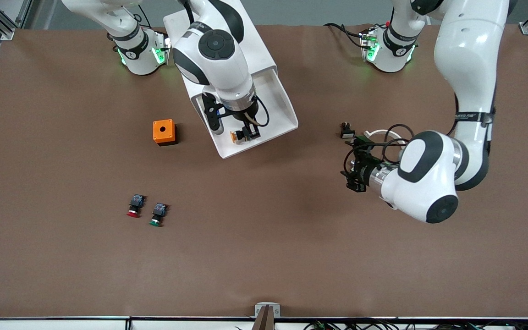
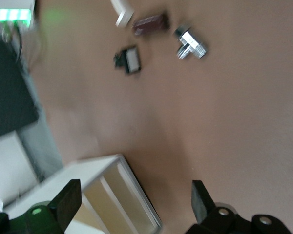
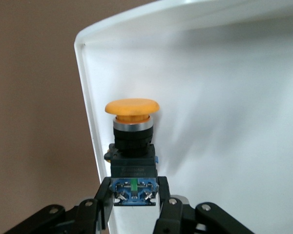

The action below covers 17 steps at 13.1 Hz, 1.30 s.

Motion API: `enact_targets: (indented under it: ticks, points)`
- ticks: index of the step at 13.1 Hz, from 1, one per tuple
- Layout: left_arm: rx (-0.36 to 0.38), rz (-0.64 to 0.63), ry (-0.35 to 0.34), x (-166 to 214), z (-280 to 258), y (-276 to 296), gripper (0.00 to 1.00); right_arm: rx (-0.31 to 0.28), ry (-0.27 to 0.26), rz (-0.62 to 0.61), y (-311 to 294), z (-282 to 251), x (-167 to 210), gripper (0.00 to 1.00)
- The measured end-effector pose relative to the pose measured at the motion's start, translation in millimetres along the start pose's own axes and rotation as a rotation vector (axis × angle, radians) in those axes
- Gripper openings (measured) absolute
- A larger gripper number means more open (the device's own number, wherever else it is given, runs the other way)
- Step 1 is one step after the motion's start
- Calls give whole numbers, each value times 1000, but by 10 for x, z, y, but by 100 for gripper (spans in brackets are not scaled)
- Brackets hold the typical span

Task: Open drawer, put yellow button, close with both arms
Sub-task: 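Lower the yellow button into the open drawer and open the right gripper, then raise the right gripper away while the left gripper pushes the drawer front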

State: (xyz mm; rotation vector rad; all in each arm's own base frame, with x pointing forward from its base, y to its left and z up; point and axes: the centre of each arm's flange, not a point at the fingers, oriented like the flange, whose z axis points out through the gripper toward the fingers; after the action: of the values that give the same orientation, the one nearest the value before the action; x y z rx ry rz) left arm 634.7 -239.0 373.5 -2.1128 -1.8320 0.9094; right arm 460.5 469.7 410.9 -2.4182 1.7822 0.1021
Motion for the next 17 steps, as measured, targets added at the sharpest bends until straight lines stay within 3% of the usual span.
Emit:
enact_targets:
  ticks: [2, 4, 8, 9, 12, 15, 17]
  points:
    - [-33, 172, 85, -61, -261, -254, 99, 3, -3, 10, -30, -5, 14, 41]
    - [-58, 313, 114, -133, -437, -426, 99, 33, -18, 31, -138, -163, 46, 56]
    - [-92, 591, 134, -405, -505, -546, 100, 58, -12, 66, -425, -616, 320, 96]
    - [-120, 660, 143, -570, -456, -523, 100, 55, -2, 19, -479, -686, 429, 100]
    - [-181, 849, 219, -1216, -128, -459, 100, 18, 38, -188, -652, -854, 950, 100]
    - [-227, 1026, 398, -1888, 351, -415, 100, -15, 90, -395, -855, -929, 1712, 100]
    - [-299, 1132, 467, -2301, 652, -378, 100, -39, 120, -531, -943, -960, 2206, 100]
